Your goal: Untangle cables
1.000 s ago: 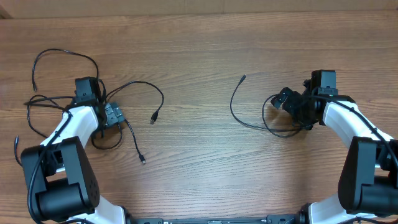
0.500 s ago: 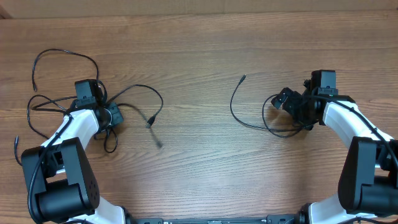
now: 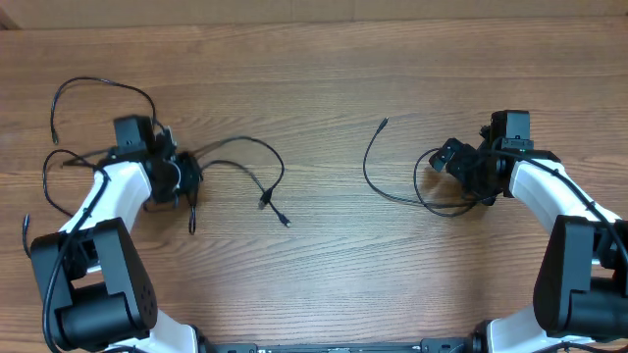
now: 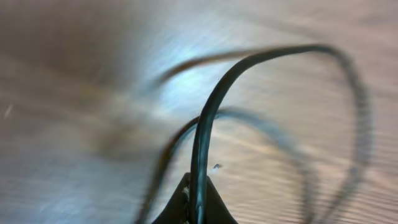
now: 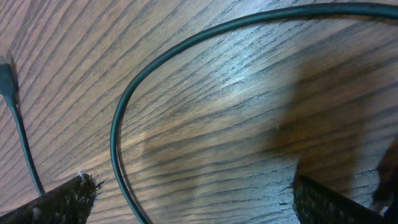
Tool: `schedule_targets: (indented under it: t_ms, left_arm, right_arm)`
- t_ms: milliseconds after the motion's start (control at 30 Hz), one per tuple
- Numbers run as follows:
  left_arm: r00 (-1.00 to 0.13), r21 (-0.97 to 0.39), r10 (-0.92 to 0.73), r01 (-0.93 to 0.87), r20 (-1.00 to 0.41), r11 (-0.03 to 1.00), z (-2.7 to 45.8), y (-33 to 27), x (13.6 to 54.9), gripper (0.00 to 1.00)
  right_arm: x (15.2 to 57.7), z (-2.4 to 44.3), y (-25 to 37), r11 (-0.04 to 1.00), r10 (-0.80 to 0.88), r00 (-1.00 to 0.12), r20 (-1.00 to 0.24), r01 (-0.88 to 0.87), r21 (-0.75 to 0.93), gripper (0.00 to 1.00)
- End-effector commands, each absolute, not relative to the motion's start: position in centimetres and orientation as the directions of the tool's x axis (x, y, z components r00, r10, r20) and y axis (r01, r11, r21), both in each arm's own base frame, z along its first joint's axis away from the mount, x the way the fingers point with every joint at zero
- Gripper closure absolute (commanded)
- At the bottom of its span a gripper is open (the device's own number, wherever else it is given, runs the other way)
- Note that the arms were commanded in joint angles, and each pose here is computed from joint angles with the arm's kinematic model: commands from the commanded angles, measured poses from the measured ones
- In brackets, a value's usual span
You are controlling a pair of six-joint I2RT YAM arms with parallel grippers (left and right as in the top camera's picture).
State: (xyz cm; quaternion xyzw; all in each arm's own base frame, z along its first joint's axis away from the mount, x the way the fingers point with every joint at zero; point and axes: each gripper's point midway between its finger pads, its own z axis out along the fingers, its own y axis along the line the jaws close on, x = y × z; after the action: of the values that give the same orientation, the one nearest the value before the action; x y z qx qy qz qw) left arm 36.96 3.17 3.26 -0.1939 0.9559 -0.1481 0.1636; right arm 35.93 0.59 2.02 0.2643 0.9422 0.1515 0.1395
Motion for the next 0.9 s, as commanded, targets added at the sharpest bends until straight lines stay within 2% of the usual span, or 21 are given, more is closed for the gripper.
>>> schedule_targets:
  t_ms: [0, 200, 267, 333, 400, 533, 700, 867]
  left_arm:
    - [-0.841, -0.487, -0.376, -0.159, -0.389, 0.859, 9.9, 1.2, 40.2, 0.96]
    - [-0.770, -0.458, -0.391, -0.145, -0.505, 0.877, 15.2, 2.3, 41.9, 0.96]
    - [-0.764, -0.460, -0.409, -0.166, -0.500, 0.872, 16.0, 2.4, 41.6, 0.78]
    - [-0.780, -0.473, -0.436, -0.207, -0.449, 0.856, 15.6, 2.2, 40.8, 0.53]
    - [-0.799, -0.456, -0.476, -0.291, -0.368, 0.841, 14.3, 2.4, 39.3, 0.32]
    - [-0.806, -0.335, -0.548, -0.465, -0.222, 0.820, 10.8, 3.5, 36.0, 0.09]
    - [-0.838, -0.267, -0.542, -0.509, -0.061, 0.818, 7.9, 2.4, 33.2, 0.05]
    - [-0.876, -0.228, -0.480, -0.477, 0.043, 0.849, 5.9, 0.7, 31.7, 0.07]
  right_arm:
    - [35.9, 2.2, 0.5, 0.821, 0.534, -0.823, -0.192, 0.451, 0.351, 0.00]
    - [35.8, 2.2, 0.6, 0.820, 0.534, -0.824, -0.187, 0.453, 0.349, 0.00]
    - [35.8, 2.2, 0.6, 0.820, 0.534, -0.824, -0.187, 0.453, 0.349, 0.00]
    - [35.8, 2.2, 0.6, 0.820, 0.535, -0.824, -0.186, 0.453, 0.349, 0.00]
    - [35.7, 2.2, 0.6, 0.820, 0.535, -0.824, -0.185, 0.454, 0.349, 0.00]
    - [35.5, 2.1, 0.6, 0.820, 0.535, -0.826, -0.177, 0.457, 0.345, 0.00]
    - [35.3, 2.0, 0.6, 0.820, 0.535, -0.828, -0.169, 0.460, 0.342, 0.00]
    - [35.3, 2.0, 0.6, 0.819, 0.535, -0.828, -0.168, 0.461, 0.342, 0.00]
